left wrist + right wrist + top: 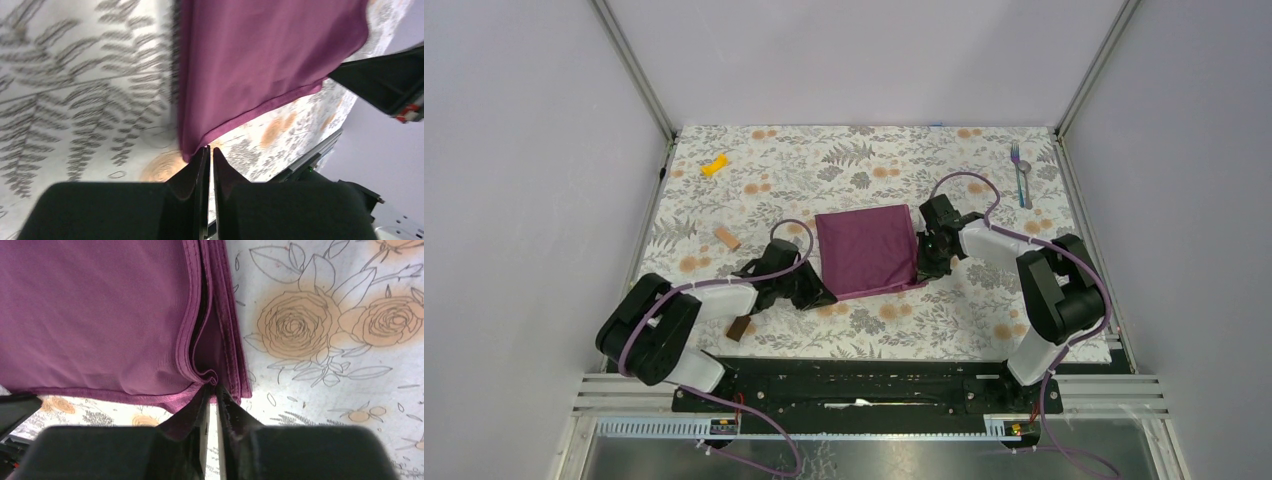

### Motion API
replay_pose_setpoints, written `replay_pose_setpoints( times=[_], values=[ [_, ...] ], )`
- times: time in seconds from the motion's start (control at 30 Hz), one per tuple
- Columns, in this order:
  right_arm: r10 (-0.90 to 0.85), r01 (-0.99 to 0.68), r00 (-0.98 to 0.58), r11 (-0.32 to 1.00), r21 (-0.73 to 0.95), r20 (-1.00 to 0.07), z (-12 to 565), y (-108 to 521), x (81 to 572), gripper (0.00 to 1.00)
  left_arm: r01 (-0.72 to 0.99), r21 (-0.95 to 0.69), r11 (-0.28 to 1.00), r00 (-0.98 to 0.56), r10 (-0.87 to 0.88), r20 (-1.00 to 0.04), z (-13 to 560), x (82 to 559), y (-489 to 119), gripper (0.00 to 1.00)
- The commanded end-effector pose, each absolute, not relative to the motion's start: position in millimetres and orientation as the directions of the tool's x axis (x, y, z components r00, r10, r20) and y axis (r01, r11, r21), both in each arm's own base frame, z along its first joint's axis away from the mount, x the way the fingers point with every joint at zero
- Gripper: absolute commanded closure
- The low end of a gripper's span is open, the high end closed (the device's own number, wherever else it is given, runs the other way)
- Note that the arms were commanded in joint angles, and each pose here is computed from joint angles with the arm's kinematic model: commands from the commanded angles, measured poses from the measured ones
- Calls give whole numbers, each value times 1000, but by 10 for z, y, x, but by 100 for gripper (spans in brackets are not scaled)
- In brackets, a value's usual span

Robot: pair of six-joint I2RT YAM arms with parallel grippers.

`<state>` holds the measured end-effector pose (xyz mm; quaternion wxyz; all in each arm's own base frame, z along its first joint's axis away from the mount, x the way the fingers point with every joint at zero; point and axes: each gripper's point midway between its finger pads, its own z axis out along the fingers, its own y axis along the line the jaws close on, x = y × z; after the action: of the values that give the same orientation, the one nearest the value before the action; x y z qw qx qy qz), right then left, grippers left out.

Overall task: Fold the napkin into a case and place the utensils inside
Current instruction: Smooth out the square-folded napkin at the center of the board.

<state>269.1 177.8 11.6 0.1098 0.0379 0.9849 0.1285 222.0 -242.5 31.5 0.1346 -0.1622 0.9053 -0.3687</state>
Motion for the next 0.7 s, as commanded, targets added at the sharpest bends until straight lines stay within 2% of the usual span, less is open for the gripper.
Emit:
replay_pose_setpoints(
  times=[0.0, 0.17, 0.27, 0.47, 0.57, 0.67],
  values=[
    [60, -27, -964, 946, 323, -258, 494, 1929, 2770, 81, -188, -739, 647, -908, -402, -120, 237, 2188, -2434, 91],
    [-20, -150, -933, 929, 339, -359, 961, 2012, 2921, 57, -205, -719, 665, -907, -405, -116, 116, 2122, -2367, 92],
    [-50, -226, -921, 875, 428, -386, 1149, 2269, 2919, 46, -204, -718, 665, -907, -405, -117, 103, 2128, -2368, 92],
    [-67, -257, -947, 744, 617, -314, 1052, 2757, 2775, 44, -192, -734, 651, -911, -397, -113, 195, 2118, -2399, 91],
    [-68, -219, -965, 744, 632, -254, 819, 2775, 2727, 47, -148, -763, 630, -916, -378, -135, 446, 2132, -2470, 81],
    [-67, -217, -963, 772, 597, -262, 679, 2696, 2733, 48, -73, -804, 590, -917, -356, -178, 807, 2161, -2560, 70]
  ],
)
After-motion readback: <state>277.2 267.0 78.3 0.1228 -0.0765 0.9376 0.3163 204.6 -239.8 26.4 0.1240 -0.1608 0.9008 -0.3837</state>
